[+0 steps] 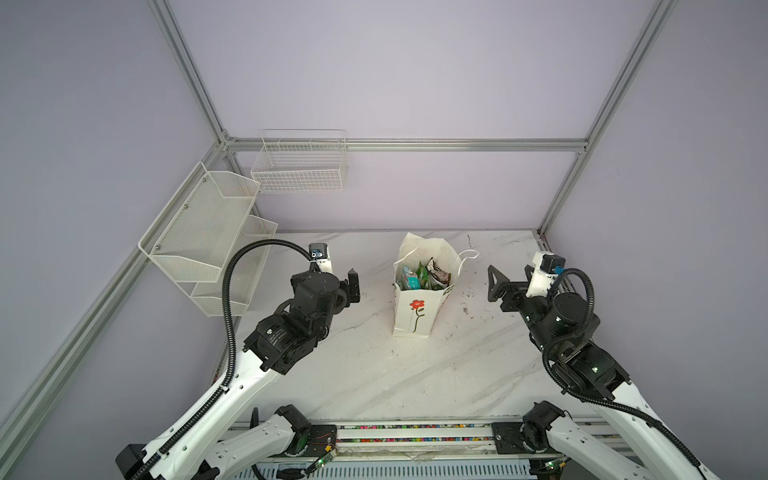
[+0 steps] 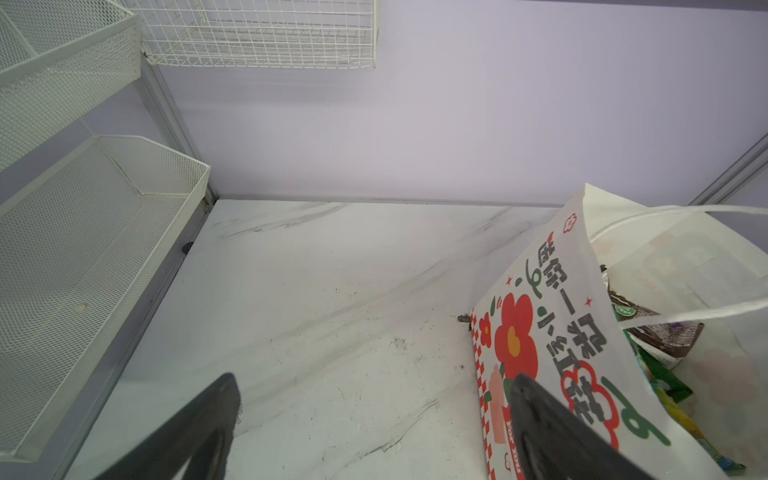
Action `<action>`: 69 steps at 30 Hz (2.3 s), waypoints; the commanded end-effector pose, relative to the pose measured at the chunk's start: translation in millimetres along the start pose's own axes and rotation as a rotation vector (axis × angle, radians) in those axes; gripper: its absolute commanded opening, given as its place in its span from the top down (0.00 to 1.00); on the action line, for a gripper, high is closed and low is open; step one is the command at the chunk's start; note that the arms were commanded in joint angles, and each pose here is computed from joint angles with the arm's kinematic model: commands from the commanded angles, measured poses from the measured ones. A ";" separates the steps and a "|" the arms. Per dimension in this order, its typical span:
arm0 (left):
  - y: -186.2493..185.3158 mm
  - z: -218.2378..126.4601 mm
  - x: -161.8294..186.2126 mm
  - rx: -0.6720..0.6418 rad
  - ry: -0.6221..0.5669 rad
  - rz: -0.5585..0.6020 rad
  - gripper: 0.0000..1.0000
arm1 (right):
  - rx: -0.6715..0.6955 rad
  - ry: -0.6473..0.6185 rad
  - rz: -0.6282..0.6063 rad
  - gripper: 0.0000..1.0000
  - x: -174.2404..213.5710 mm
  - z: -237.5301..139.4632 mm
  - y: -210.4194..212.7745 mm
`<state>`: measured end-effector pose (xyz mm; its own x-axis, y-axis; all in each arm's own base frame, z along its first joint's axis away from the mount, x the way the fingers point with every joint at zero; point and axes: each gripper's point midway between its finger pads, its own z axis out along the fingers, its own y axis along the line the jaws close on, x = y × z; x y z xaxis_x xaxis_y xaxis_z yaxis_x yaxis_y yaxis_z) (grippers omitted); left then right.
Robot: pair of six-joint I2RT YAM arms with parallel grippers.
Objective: Place the snacks into the paper bag
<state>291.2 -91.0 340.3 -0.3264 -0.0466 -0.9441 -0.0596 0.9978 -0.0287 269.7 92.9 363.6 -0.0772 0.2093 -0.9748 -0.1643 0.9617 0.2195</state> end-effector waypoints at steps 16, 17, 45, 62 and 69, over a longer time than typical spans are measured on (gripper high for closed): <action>39.0 1.8 49.2 -0.143 -0.036 0.079 0.00 | 0.091 -0.117 -0.011 0.03 14.2 -24.5 -33.2; 40.1 1.6 51.3 -0.143 -0.039 0.080 0.00 | 0.093 -0.117 -0.012 0.03 16.8 -25.3 -34.6; 66.9 2.5 117.2 -0.194 -0.031 0.160 0.00 | 0.186 -0.120 -0.039 0.03 72.8 -32.4 -65.8; 95.1 -13.1 131.6 -0.247 -0.140 0.070 0.00 | 0.288 -0.135 -0.039 0.03 109.9 -30.3 -89.6; 102.1 -10.5 146.4 -0.281 -0.135 0.033 0.00 | 0.319 -0.137 -0.022 0.03 123.9 -28.5 -96.9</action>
<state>226.4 -0.5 210.6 -0.2242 0.0511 -0.9732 -0.2720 0.9557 0.1128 248.5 27.3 216.8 0.0084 0.1511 -0.9885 0.1223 0.9809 0.1510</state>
